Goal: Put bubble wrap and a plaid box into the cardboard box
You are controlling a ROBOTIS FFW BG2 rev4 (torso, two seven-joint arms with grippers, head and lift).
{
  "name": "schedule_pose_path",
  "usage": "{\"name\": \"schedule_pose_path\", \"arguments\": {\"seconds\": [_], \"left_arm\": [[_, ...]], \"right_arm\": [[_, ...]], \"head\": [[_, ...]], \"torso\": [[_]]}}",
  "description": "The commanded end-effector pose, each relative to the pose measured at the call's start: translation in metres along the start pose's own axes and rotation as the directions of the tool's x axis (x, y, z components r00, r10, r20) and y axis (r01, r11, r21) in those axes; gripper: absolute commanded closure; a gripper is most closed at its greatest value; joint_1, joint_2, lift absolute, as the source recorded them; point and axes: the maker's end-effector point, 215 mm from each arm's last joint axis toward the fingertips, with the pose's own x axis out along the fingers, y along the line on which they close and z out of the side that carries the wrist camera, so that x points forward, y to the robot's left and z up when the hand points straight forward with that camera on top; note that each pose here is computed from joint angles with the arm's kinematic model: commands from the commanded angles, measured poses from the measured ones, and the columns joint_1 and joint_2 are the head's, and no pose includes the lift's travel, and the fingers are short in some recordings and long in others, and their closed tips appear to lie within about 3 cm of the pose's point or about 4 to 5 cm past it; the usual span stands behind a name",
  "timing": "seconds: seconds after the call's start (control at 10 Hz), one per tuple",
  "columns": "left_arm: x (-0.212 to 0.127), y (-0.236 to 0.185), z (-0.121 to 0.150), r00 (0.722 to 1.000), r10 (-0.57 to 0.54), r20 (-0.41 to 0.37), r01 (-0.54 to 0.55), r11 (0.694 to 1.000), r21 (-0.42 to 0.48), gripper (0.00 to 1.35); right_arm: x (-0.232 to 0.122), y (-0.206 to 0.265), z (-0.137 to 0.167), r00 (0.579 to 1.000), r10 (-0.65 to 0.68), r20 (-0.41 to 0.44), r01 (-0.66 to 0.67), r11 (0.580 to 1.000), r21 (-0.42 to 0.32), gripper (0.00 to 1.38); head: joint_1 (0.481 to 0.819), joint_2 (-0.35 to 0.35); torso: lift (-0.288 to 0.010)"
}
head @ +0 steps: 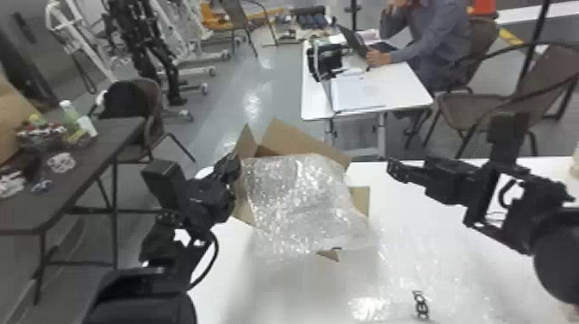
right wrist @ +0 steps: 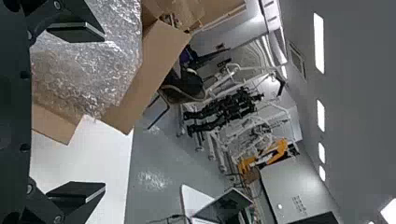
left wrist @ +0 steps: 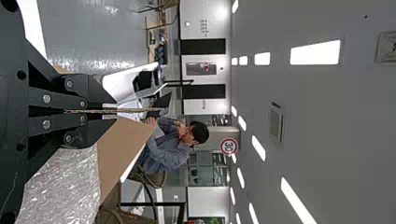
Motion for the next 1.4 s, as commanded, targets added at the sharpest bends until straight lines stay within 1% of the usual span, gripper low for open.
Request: {"name": "schedule_pose_path", "arguments": {"seconds": [0.0,0.1,0.2,0.3,0.4,0.5,0.6,0.7,0.8,0.9,1.0,1.1,1.3], "left_arm": [[-0.001,0.001,0.0,1.0,0.002,0.001,-0.002,1.0,-0.003,1.22],[-0.002,0.002,-0.001,1.0,0.003,0.001,-0.003,1.0,-0.003,1.22],[-0.002,0.003,0.0,1.0,0.005,0.004,-0.005,1.0,-0.003,1.22],[-0.003,0.004,0.002,1.0,0.007,0.009,-0.007,1.0,-0.003,1.22],[-0.005,0.006,0.001,1.0,0.011,0.009,-0.011,1.0,-0.006,1.22],[-0.008,0.009,-0.002,1.0,0.018,0.006,-0.018,1.0,-0.01,1.22],[-0.013,0.015,-0.002,1.0,0.027,0.004,-0.027,1.0,-0.007,1.22],[-0.015,0.018,-0.001,0.999,0.033,0.005,-0.033,0.999,-0.004,1.22],[-0.017,0.02,-0.001,0.999,0.037,0.005,-0.037,0.999,-0.002,1.22],[-0.017,0.02,-0.001,0.999,0.037,0.006,-0.037,0.999,-0.001,1.22],[-0.018,0.02,-0.001,0.999,0.037,0.005,-0.037,0.999,-0.003,1.22],[-0.02,0.021,-0.003,0.999,0.039,0.002,-0.039,0.999,-0.002,1.22],[-0.022,0.023,-0.004,0.999,0.043,0.001,-0.043,0.999,-0.002,1.22]], "right_arm": [[-0.03,0.008,0.018,0.998,-0.048,0.042,0.05,0.998,-0.048,0.17],[-0.049,0.009,0.022,0.996,-0.071,0.049,0.074,0.995,-0.071,0.17],[-0.073,0.001,0.022,0.992,-0.117,0.053,0.122,0.987,-0.102,0.17],[-0.103,-0.011,0.014,0.982,-0.177,0.06,0.183,0.977,-0.111,0.17],[-0.139,-0.028,0.003,0.959,-0.271,0.078,0.279,0.954,-0.111,0.17],[-0.169,-0.043,-0.016,0.931,-0.357,0.082,0.364,0.926,-0.097,0.17],[-0.193,-0.051,-0.035,0.91,-0.409,0.076,0.414,0.908,-0.07,0.17],[-0.212,-0.056,-0.056,0.888,-0.457,0.057,0.46,0.886,-0.054,0.17],[-0.222,-0.057,-0.076,0.877,-0.479,0.036,0.48,0.876,-0.048,0.17],[-0.233,-0.058,-0.093,0.868,-0.495,0.025,0.496,0.866,-0.059,0.17],[-0.244,-0.06,-0.11,0.855,-0.518,0.015,0.517,0.853,-0.069,0.17],[-0.258,-0.069,-0.123,0.836,-0.548,0.013,0.547,0.833,-0.087,0.17],[-0.279,-0.082,-0.144,0.809,-0.588,0.018,0.587,0.804,-0.098,0.17]], "head": [[0.572,0.26],[0.57,0.248],[0.568,0.24],[0.572,0.23],[0.582,0.21],[0.591,0.196],[0.613,0.167],[0.637,0.15],[0.666,0.137],[0.691,0.134],[0.695,0.133],[0.695,0.129],[0.695,0.116]], "torso": [[-0.107],[-0.107],[-0.107],[-0.107],[-0.107],[-0.107],[-0.107],[-0.107],[-0.107],[-0.107],[-0.107],[-0.107],[-0.107]]}}
